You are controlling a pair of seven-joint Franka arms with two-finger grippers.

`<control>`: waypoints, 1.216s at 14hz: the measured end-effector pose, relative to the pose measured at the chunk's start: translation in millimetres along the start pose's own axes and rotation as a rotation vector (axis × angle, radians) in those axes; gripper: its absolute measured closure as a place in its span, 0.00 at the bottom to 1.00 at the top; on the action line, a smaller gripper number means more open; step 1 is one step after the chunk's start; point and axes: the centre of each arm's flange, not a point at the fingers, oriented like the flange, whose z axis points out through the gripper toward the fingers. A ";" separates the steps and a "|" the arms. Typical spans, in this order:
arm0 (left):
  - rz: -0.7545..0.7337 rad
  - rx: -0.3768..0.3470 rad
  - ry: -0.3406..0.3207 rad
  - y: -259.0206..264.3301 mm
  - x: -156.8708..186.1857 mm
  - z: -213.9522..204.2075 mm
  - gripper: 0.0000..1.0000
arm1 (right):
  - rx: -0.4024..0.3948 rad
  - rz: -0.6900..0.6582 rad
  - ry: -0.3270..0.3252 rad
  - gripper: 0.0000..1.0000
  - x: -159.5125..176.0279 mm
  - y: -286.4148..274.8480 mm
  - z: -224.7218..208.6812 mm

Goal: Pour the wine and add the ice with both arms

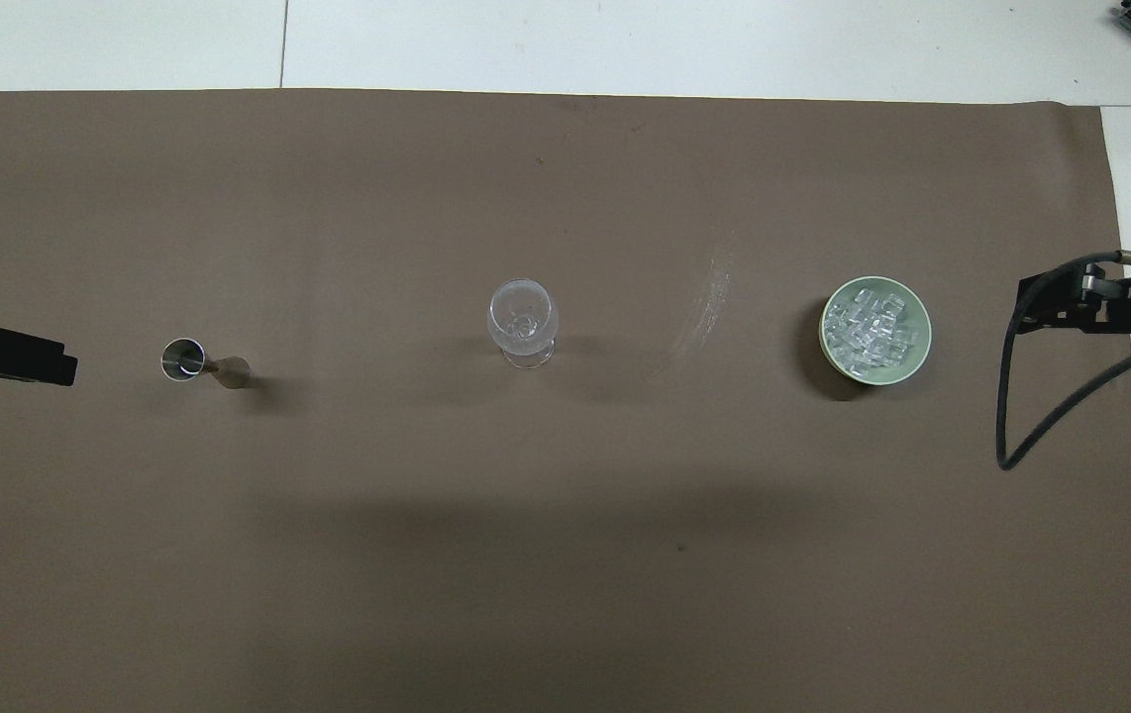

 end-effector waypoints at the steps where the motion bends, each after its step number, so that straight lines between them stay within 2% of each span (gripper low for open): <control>1: -0.001 0.000 0.000 -0.6 -0.1 -0.1 0.00 | 0.000 0.000 0.000 0.00 0.0 0.0 0.0; 10: -0.003 -0.003 -0.023 -0.8 -2.7 2.1 0.00 | 0.000 0.000 0.000 0.00 0.0 0.0 0.0; 14: -0.054 -0.004 -0.026 -9.6 -4.0 2.4 0.00 | 0.000 0.000 0.000 0.00 0.0 0.0 0.0; 17: -0.083 -0.009 -0.069 -7.0 -8.5 6.3 0.00 | 0.000 0.000 0.000 0.00 0.0 0.0 0.0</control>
